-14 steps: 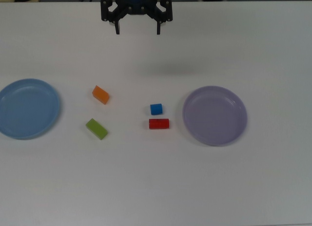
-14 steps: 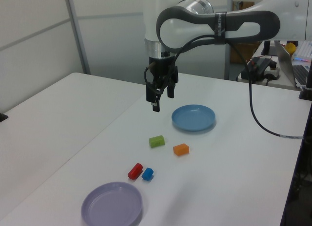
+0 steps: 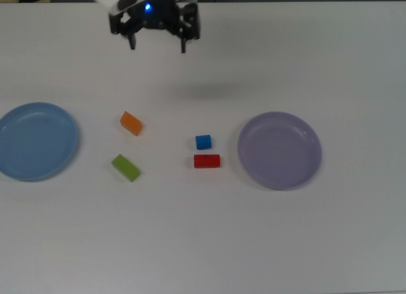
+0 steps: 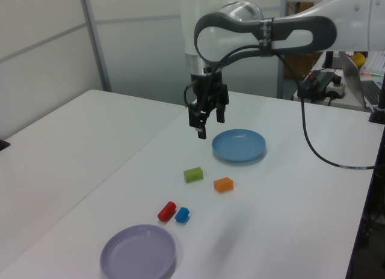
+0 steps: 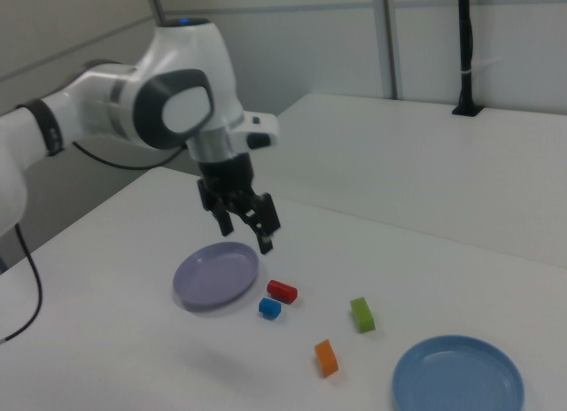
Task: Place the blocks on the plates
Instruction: 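Move the gripper down toward the green block, then close the gripper on the green block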
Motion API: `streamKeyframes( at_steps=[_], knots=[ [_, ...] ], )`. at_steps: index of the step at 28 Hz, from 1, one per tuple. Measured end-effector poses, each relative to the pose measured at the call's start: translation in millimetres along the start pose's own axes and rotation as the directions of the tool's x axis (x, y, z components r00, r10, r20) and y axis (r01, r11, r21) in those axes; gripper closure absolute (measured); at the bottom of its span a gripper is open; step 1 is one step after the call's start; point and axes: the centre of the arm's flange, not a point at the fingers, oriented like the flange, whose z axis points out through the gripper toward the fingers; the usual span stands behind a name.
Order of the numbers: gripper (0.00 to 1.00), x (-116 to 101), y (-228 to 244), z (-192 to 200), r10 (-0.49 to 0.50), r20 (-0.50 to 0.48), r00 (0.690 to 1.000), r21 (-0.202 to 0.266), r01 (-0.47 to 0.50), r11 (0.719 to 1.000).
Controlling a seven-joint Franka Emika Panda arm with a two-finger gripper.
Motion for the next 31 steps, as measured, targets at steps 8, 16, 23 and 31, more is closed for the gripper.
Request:
streamKeyframes(
  at_steps=[8,16,23,31],
  knots=[
    [0.0,46,40,70,0.145,0.001,0.989,0.012,-0.145,0.989],
    [0.0,86,60,144,0.366,-0.034,0.93,0.036,-0.365,0.93],
    [0.0,111,60,196,0.457,-0.089,0.885,0.076,-0.451,0.889],
    [0.0,126,54,238,0.465,-0.135,0.875,0.104,-0.454,0.885]
  ],
)
